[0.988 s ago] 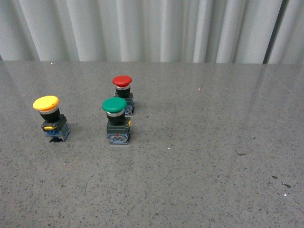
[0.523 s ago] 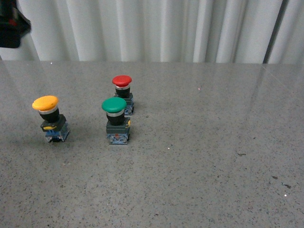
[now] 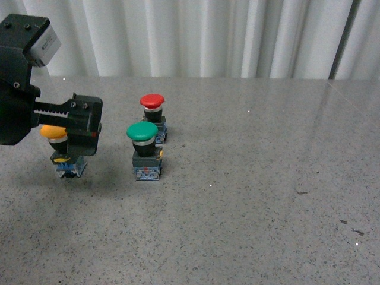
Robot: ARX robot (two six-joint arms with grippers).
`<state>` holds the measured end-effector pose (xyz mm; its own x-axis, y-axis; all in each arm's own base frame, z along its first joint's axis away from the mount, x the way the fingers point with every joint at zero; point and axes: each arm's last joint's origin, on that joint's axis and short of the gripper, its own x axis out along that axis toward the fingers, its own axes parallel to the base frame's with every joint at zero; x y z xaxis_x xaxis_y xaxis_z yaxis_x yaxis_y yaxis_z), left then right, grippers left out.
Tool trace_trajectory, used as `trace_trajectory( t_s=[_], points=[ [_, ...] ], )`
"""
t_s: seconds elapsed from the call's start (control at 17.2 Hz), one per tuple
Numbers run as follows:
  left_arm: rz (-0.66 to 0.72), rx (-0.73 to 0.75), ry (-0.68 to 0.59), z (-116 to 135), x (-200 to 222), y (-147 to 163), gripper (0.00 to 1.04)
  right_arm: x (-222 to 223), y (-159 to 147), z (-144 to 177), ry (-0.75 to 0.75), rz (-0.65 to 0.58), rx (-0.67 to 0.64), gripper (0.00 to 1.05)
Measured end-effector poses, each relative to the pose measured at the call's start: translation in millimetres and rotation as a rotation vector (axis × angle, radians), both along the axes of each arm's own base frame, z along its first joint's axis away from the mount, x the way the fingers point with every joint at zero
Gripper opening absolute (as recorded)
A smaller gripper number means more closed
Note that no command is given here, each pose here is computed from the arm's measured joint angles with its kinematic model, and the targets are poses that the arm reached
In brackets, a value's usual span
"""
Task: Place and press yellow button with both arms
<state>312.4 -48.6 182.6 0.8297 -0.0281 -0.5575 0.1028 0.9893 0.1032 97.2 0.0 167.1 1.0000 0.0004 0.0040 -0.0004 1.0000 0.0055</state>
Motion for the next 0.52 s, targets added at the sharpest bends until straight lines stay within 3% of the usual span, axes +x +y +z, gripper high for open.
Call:
trace_trajectory(
  t_s=[0.17, 0.52],
  points=[
    [0.012, 0.009, 0.001, -6.4, 0.2, 0.4, 0.98, 0.0, 0.0, 0.0, 0.0, 0.0, 0.0, 0.98],
    [0.026, 0.027, 0.023, -11.3, -1.4, -0.1, 0.35, 0.0, 0.0, 0.0, 0.0, 0.0, 0.0, 0.98]
  ],
)
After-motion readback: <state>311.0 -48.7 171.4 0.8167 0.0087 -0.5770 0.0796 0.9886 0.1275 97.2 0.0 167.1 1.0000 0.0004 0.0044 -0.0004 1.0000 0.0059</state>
